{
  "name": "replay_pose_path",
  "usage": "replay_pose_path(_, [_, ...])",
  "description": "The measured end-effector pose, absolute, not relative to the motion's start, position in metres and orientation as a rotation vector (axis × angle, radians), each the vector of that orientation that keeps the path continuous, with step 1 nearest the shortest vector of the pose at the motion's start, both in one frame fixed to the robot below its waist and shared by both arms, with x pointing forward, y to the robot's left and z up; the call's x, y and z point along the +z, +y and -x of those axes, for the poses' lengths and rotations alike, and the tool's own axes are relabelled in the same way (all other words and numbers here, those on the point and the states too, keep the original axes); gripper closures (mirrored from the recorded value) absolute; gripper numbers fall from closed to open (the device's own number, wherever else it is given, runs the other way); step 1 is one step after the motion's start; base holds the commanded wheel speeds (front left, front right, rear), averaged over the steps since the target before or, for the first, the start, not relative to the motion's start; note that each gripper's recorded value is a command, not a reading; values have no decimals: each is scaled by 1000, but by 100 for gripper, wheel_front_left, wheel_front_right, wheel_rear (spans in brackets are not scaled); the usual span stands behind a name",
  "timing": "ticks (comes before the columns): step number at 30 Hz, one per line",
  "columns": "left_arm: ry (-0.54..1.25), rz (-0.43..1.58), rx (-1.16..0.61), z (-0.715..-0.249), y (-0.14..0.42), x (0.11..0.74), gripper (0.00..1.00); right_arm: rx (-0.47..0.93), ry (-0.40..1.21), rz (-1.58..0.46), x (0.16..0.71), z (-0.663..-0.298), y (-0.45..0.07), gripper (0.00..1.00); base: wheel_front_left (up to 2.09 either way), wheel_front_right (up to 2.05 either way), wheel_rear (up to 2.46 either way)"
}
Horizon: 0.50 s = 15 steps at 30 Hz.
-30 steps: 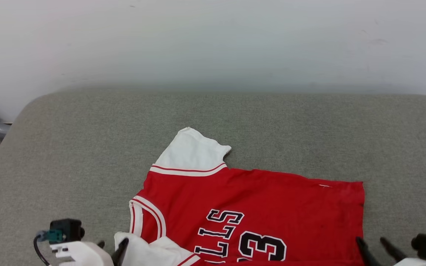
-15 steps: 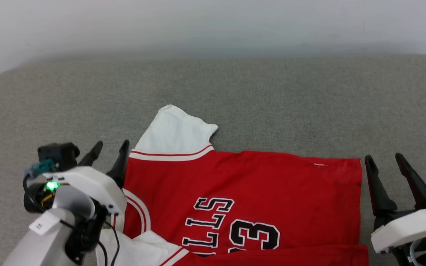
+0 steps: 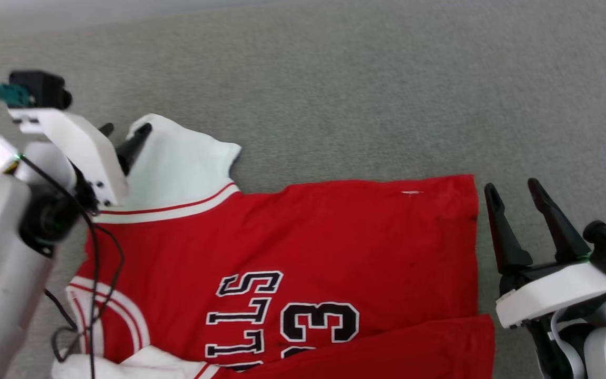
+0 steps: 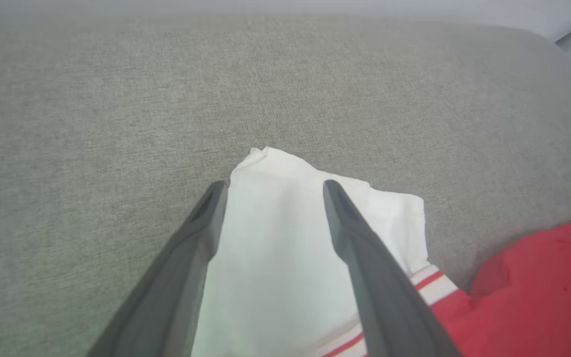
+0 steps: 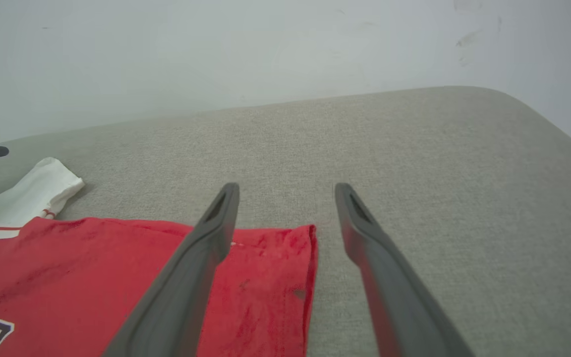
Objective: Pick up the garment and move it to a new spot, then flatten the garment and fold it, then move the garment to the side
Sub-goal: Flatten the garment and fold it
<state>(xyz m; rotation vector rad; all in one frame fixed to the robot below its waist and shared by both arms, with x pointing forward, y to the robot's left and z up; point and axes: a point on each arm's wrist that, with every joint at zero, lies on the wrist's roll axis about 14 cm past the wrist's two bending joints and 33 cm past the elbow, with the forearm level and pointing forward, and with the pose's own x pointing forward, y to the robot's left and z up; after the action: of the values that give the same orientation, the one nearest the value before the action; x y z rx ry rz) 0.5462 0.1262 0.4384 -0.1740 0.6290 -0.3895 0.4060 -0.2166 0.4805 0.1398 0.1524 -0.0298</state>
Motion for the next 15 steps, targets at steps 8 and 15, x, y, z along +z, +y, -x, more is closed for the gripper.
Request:
replay_pose_path(8, [929,120,-413,-562,117,394,0,-102,207,-162,457,-397,-235,0,0,0,0])
replay_pose_path(15, [1121,92,-381,-559,120,366,0,-156,238,-179,443,-389,-249,0,0,0,0])
